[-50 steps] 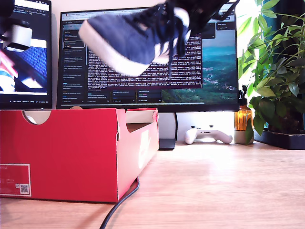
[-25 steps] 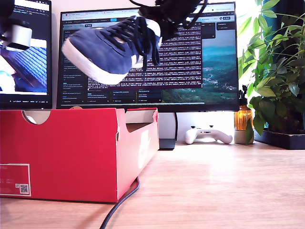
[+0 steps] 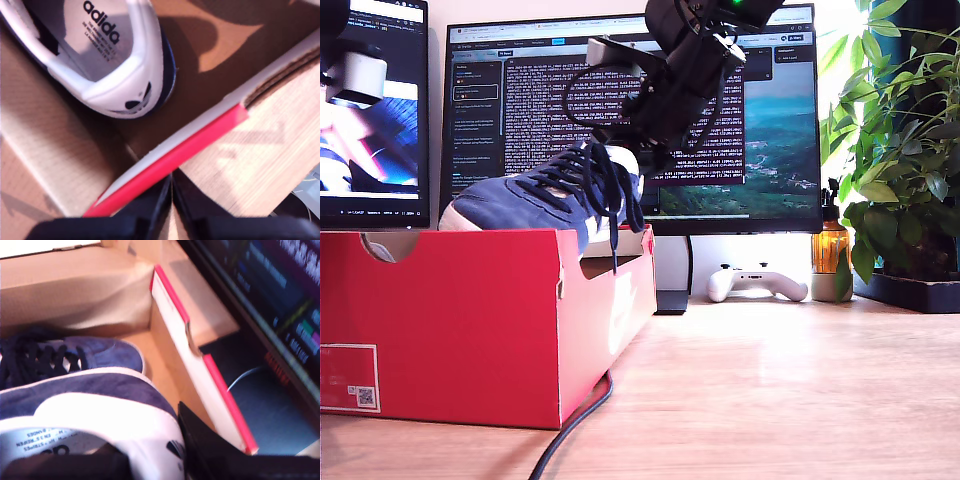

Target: Pack the blue shoes by picking the first shoe and placing it inside the red shoebox, left side, then picking and rotating the second shoe and placing it in the shoebox

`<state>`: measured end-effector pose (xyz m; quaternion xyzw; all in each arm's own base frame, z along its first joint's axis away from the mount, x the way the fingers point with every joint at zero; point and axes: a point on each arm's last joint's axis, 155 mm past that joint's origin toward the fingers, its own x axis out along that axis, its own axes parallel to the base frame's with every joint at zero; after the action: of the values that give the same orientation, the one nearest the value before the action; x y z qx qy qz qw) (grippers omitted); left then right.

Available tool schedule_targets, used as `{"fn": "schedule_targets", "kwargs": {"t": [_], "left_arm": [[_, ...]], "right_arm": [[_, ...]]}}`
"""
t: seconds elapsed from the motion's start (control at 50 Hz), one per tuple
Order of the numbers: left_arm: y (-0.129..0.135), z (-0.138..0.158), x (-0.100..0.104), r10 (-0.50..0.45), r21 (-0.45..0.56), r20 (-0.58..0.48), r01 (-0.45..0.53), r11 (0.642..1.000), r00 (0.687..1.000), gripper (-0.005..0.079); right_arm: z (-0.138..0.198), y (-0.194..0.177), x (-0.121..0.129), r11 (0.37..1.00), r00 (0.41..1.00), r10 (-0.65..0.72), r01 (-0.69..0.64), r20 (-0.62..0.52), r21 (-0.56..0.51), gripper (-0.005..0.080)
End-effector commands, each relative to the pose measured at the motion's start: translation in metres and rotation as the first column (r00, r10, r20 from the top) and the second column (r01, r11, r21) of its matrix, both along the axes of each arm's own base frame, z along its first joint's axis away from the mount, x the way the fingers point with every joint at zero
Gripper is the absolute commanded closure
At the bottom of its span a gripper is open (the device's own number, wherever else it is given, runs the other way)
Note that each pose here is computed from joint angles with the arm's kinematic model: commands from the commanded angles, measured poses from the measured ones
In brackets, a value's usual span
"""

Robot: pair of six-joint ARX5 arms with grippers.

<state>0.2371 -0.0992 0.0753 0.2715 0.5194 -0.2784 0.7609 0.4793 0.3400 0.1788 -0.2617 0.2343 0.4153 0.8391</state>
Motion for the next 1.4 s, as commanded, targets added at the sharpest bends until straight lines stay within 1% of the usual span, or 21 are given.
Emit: {"fn": "schedule_targets", "kwargs": {"t": [0.0,0.26,0.5,0.54,0.68,0.78,0.84,0.9,0.94,0.98,1.02,1.14,1.28,1.34,1.38], "left_arm": [[0.001,-0.008,-0.002,0.005,0.003,-0.016,-0.004,1.0,1.0,0.0761],[0.001,-0.008,-0.002,0.005,0.003,-0.017,-0.004,1.0,1.0,0.0761],[0.001,-0.008,-0.002,0.005,0.003,-0.016,-0.004,1.0,1.0,0.0761],[0.001,-0.008,-0.002,0.005,0.003,-0.017,-0.004,1.0,1.0,0.0761],[0.001,-0.008,-0.002,0.005,0.003,-0.016,-0.004,1.0,1.0,0.0761],[0.0,-0.008,-0.002,0.004,0.003,-0.016,-0.004,1.0,1.0,0.0761],[0.001,-0.008,-0.002,0.005,0.003,-0.016,-0.004,1.0,1.0,0.0761],[0.0,-0.008,-0.002,0.004,0.003,-0.016,-0.004,1.0,1.0,0.0761],[0.001,-0.008,-0.002,0.005,0.003,-0.016,-0.004,1.0,1.0,0.0761],[0.001,-0.008,-0.002,0.005,0.003,-0.016,-0.004,1.0,1.0,0.0761],[0.0,-0.008,-0.002,0.004,0.003,-0.016,-0.004,1.0,1.0,0.0761],[0.001,-0.008,-0.002,0.005,0.003,-0.016,-0.004,1.0,1.0,0.0761],[0.001,-0.008,-0.002,0.004,0.003,-0.016,-0.004,1.0,1.0,0.0761],[0.001,-0.007,0.001,-0.045,0.021,0.003,0.045,0.999,0.999,0.0761],[0.0,-0.006,0.004,-0.047,0.017,0.015,0.047,0.999,0.999,0.0761]], "right_arm": [[0.003,0.02,-0.009,0.999,0.999,0.04,-0.04,0.016,0.005,0.0765],[-0.027,0.027,-0.012,0.993,0.997,0.073,-0.07,0.023,-0.1,0.0765],[-0.057,0.024,-0.011,0.987,0.998,0.057,-0.059,-0.021,-0.147,0.0765],[-0.059,0.022,-0.011,0.986,0.998,0.056,-0.059,-0.023,-0.155,0.0765],[-0.068,0.014,-0.008,0.971,0.999,0.051,-0.049,0.003,-0.234,0.0765],[-0.071,0.012,-0.01,0.966,0.999,0.045,-0.044,-0.002,-0.255,0.0761],[-0.071,0.011,-0.009,0.961,0.999,0.037,-0.032,0.011,-0.274,0.0708],[-0.071,0.008,-0.007,0.953,0.999,0.021,-0.01,0.032,-0.303,0.0592],[-0.071,0.005,-0.005,0.949,0.999,0.007,0.007,0.043,-0.315,0.0486],[-0.07,0.006,-0.005,0.947,0.999,0.004,0.013,0.05,-0.322,0.0419],[-0.07,0.008,-0.006,0.944,0.998,0.001,0.019,0.059,-0.328,0.0383],[-0.06,0.008,0.0,0.938,0.994,-0.022,0.058,0.106,-0.342,0.0377],[-0.046,0.014,-0.001,0.937,0.991,-0.024,0.067,0.128,-0.342,0.0377],[-0.037,0.013,-0.002,0.934,0.991,-0.047,0.088,0.126,-0.345,0.0377],[-0.03,0.013,-0.004,0.934,0.991,-0.064,0.102,0.119,-0.343,0.0377]]}}
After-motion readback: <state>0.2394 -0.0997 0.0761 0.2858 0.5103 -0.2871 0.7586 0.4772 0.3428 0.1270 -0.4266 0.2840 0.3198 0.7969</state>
